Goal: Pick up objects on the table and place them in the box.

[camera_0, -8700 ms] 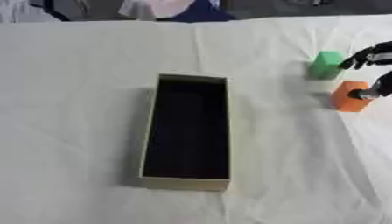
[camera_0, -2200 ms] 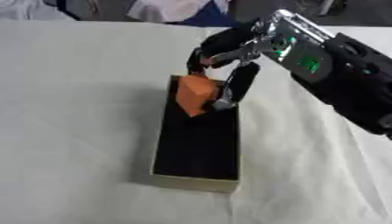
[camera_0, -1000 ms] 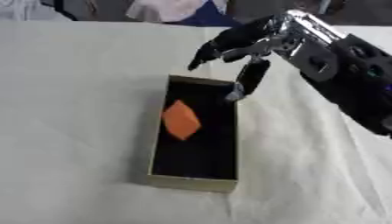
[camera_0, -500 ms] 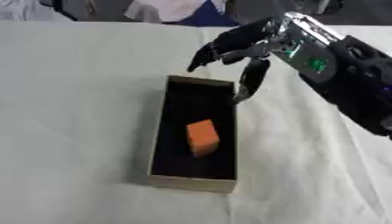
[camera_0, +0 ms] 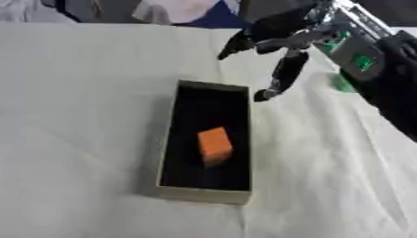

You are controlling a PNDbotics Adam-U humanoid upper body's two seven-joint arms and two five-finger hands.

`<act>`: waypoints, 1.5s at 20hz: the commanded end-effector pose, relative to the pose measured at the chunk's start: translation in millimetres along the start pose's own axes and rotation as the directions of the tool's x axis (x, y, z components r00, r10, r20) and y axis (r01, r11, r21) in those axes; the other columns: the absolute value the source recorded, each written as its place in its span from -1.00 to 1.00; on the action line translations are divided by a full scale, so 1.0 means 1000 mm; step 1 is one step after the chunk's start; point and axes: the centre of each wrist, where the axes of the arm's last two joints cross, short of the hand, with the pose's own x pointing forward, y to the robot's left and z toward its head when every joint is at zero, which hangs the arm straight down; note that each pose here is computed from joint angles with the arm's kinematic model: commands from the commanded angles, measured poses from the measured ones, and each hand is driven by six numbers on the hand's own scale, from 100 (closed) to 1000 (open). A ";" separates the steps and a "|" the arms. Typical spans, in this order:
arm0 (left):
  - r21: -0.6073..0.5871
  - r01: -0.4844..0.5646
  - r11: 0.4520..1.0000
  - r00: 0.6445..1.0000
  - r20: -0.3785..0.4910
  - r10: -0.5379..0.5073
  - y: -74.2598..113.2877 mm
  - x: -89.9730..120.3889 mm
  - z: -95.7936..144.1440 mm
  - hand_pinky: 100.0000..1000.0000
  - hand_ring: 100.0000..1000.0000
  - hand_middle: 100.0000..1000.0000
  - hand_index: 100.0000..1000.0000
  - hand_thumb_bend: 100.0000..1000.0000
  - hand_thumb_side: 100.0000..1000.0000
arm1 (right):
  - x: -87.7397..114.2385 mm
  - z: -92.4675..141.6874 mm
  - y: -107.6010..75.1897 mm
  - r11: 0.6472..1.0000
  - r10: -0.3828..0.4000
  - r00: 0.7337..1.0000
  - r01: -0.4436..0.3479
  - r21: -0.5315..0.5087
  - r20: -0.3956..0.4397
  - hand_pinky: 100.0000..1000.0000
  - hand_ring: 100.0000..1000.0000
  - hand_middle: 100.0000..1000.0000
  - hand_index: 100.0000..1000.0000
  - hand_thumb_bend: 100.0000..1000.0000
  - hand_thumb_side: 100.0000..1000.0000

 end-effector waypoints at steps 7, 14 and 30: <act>0.003 0.012 1.000 0.999 0.033 -0.012 0.003 0.007 -0.005 0.41 0.56 0.47 0.77 -0.46 0.92 | -0.051 0.076 0.009 0.997 0.006 0.973 0.012 0.073 -0.231 0.78 0.88 0.77 1.00 -0.28 -0.33; 0.001 0.014 1.000 0.999 0.034 -0.014 0.003 0.007 -0.005 0.41 0.56 0.47 0.77 -0.46 0.92 | -0.086 0.114 0.039 0.993 -0.093 0.887 0.113 0.019 -0.453 0.81 0.94 0.83 1.00 -0.26 -0.32; -0.005 0.021 1.000 0.999 0.039 -0.021 0.004 0.007 -0.007 0.41 0.56 0.47 0.77 -0.47 0.92 | -0.139 0.122 0.087 0.939 -0.227 0.776 0.334 0.078 -0.589 0.82 0.95 0.86 1.00 -0.38 -0.09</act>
